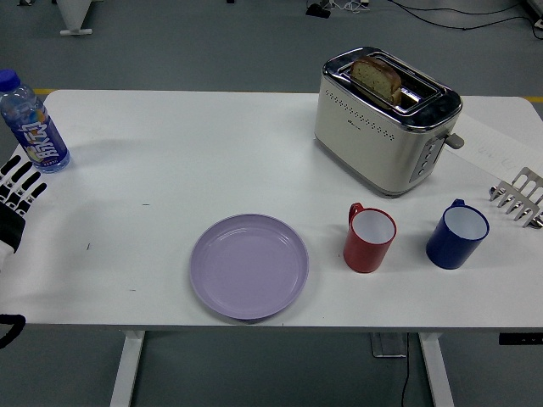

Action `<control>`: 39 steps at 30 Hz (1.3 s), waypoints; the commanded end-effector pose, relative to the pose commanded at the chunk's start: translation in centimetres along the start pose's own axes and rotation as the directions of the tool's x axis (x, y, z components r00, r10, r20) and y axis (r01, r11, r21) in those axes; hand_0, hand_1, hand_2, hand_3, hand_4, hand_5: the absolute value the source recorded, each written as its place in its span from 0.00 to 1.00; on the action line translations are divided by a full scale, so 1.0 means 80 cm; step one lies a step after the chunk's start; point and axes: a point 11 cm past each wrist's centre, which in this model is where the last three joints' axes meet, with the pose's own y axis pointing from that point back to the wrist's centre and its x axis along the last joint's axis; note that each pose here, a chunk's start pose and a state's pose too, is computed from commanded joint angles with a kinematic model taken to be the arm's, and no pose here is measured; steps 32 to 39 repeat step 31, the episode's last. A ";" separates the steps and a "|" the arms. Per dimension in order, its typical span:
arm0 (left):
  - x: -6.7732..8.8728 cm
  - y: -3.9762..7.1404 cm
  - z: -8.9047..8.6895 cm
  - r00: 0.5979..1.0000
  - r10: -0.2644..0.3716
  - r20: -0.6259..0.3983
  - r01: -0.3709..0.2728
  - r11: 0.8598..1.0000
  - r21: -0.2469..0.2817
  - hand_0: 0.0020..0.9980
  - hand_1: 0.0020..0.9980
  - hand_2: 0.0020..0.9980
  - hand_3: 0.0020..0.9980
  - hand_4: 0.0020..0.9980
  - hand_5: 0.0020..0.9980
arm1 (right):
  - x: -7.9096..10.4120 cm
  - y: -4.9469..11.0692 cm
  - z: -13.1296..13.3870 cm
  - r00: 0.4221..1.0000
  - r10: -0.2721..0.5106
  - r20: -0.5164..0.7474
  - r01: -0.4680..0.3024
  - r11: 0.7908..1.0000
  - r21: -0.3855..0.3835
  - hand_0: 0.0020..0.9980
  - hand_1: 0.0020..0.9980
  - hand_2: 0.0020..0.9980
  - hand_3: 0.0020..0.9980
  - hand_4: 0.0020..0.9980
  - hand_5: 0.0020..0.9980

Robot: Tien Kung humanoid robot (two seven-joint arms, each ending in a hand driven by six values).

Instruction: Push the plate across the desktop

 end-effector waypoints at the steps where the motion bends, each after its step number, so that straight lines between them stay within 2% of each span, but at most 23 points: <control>1: 0.000 0.000 0.000 1.000 0.001 0.000 -0.001 1.000 0.000 0.77 0.82 0.82 0.78 0.60 1.00 | 0.000 0.000 0.000 1.000 0.000 -0.001 0.000 1.000 0.000 0.64 0.61 0.66 0.60 0.19 0.11; 18: 0.002 0.000 0.003 1.000 0.012 -0.010 -0.012 1.000 -0.018 0.77 0.82 0.82 0.78 0.60 1.00 | 0.003 0.000 -0.006 1.000 0.004 0.000 -0.004 1.000 0.013 0.64 0.61 0.66 0.60 0.19 0.11; 39: 0.001 0.002 -0.003 1.000 0.007 -0.008 -0.007 1.000 -0.004 0.77 0.81 0.82 0.78 0.60 1.00 | 0.002 0.000 -0.004 1.000 0.002 -0.002 -0.002 1.000 0.008 0.64 0.62 0.66 0.60 0.19 0.11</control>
